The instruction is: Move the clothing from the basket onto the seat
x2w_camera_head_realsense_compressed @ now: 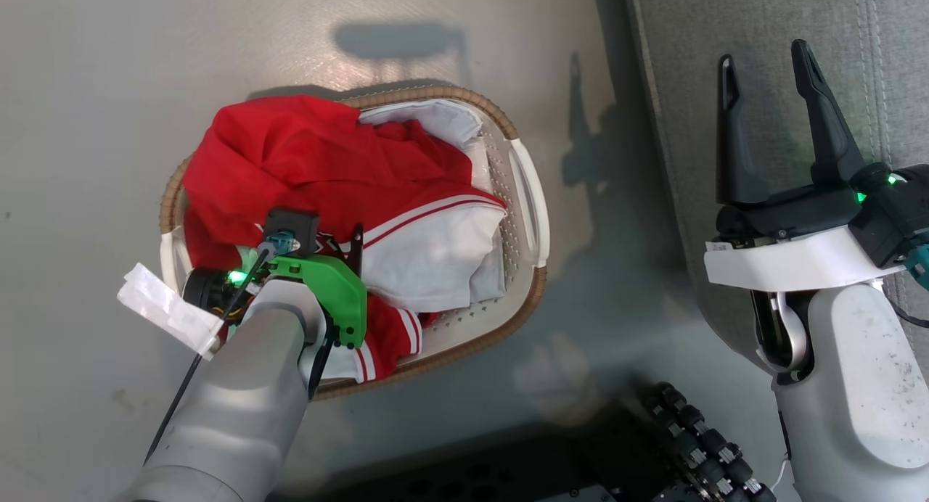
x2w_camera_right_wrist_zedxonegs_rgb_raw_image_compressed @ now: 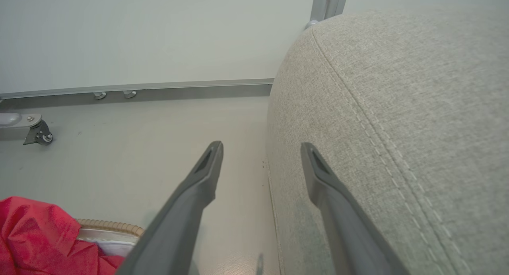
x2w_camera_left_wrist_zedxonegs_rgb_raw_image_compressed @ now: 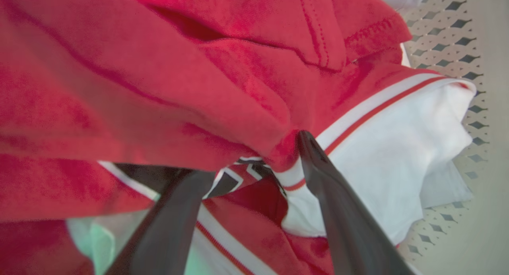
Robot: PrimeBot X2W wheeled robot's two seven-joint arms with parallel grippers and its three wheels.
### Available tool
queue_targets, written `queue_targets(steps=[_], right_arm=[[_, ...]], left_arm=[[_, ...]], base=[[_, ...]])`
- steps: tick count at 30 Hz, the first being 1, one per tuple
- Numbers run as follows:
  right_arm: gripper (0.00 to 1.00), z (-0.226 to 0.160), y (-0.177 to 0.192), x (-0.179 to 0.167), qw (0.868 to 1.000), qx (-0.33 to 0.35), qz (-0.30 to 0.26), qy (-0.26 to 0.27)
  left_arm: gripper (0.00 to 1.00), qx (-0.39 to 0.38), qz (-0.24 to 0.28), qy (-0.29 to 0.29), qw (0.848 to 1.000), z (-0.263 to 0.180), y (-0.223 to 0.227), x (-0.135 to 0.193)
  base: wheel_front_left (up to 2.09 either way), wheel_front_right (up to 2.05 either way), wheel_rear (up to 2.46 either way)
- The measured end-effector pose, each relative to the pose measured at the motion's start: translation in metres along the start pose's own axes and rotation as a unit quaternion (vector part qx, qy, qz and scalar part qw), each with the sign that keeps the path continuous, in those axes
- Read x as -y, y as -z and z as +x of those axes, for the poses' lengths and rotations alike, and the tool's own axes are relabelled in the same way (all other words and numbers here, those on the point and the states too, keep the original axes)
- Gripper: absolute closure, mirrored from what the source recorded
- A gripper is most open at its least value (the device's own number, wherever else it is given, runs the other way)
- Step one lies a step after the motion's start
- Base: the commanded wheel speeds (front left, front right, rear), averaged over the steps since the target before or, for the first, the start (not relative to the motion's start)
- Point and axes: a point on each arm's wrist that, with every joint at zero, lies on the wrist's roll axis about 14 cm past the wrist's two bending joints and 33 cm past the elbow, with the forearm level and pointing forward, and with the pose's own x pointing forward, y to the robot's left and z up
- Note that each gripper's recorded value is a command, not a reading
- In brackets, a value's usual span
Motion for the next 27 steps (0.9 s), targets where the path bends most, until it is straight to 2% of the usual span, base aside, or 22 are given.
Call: queue_targets(steps=[1,2,4,17,27], right_arm=[[0.00,-0.001,0.000,0.001,1.000,-0.001,-0.001,0.002],[0.00,-0.001,0.001,0.003,1.000,-0.002,-0.001,0.003],[0.00,-0.003,0.000,0.004,1.000,-0.003,-0.001,0.005],[0.00,-0.011,-0.025,0.000,1.000,0.016,0.005,0.002],[0.00,-0.034,-0.051,-0.009,1.000,0.029,0.001,-0.004]], left_arm=[[0.51,0.000,0.000,0.002,1.000,0.002,-0.001,0.001],[0.63,0.000,0.000,0.004,1.000,0.003,-0.001,0.003],[1.00,0.002,0.002,0.008,1.000,0.003,-0.003,0.006],[1.00,0.042,0.032,0.030,0.998,-0.020,-0.025,0.025],[1.00,0.132,0.066,0.054,0.988,-0.067,-0.070,0.052]], base=[[0.00,0.00,0.00],[0.00,0.00,0.00],[0.00,0.00,0.00],[0.00,0.00,0.00],[0.00,0.00,0.00]])
